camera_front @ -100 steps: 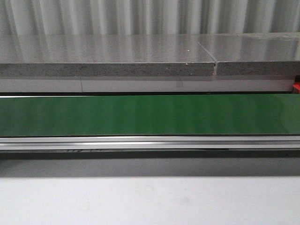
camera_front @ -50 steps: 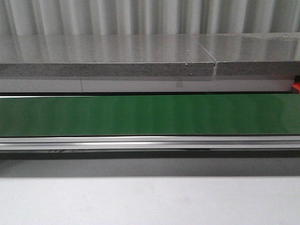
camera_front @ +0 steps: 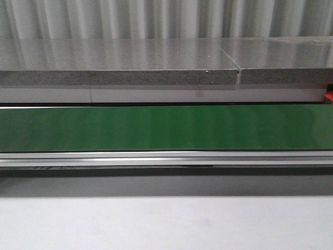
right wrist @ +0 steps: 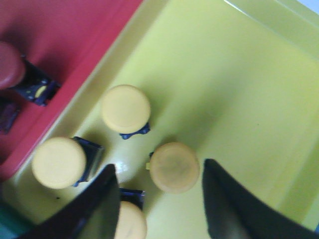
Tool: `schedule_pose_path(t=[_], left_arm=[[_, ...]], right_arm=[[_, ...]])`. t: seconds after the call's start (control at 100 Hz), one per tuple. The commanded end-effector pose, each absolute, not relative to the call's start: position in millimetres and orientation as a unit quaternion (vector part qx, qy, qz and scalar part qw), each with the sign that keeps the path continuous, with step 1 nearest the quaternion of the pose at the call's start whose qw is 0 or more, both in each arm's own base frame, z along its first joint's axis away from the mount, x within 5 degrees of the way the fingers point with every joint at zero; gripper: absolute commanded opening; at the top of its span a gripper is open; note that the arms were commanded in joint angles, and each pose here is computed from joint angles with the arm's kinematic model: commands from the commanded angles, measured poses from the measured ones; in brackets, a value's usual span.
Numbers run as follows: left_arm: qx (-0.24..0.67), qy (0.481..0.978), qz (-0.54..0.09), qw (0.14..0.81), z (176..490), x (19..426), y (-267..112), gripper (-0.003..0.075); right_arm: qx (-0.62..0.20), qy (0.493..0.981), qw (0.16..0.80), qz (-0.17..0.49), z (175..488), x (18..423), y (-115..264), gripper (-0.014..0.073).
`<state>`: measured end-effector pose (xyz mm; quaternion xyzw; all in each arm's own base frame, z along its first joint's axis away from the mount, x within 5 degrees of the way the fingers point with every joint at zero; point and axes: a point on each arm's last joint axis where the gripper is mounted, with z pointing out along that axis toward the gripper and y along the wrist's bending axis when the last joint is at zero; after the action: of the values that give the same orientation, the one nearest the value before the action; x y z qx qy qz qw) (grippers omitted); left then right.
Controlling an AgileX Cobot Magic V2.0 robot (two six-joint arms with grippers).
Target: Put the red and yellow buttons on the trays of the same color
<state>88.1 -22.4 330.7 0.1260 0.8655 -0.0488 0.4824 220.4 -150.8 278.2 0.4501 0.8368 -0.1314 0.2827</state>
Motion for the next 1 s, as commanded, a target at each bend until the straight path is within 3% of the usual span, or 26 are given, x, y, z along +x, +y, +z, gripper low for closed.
schedule_pose_path(t=[0.0,0.1,0.43,0.62,0.99], left_arm=[[0.12,0.842,-0.063,0.522,344,91,-24,-0.0021],[0.12,0.842,-0.063,0.522,344,91,-24,-0.0021],[0.12,0.842,-0.063,0.522,344,91,-24,-0.0021],[0.12,0.842,-0.063,0.522,344,91,-24,-0.0021],[0.12,0.842,-0.063,0.522,344,91,-24,-0.0021]], right_arm=[[0.422,0.829,0.342,-0.134,306,219,-140,0.0129],[0.398,0.832,0.366,-0.125,317,219,-124,-0.0076],[0.281,0.859,0.422,-0.069,342,220,-57,-0.0064],[0.174,0.887,0.425,-0.046,343,225,-19,-0.0064],[0.071,0.895,0.44,0.024,352,211,35,-0.0064]])
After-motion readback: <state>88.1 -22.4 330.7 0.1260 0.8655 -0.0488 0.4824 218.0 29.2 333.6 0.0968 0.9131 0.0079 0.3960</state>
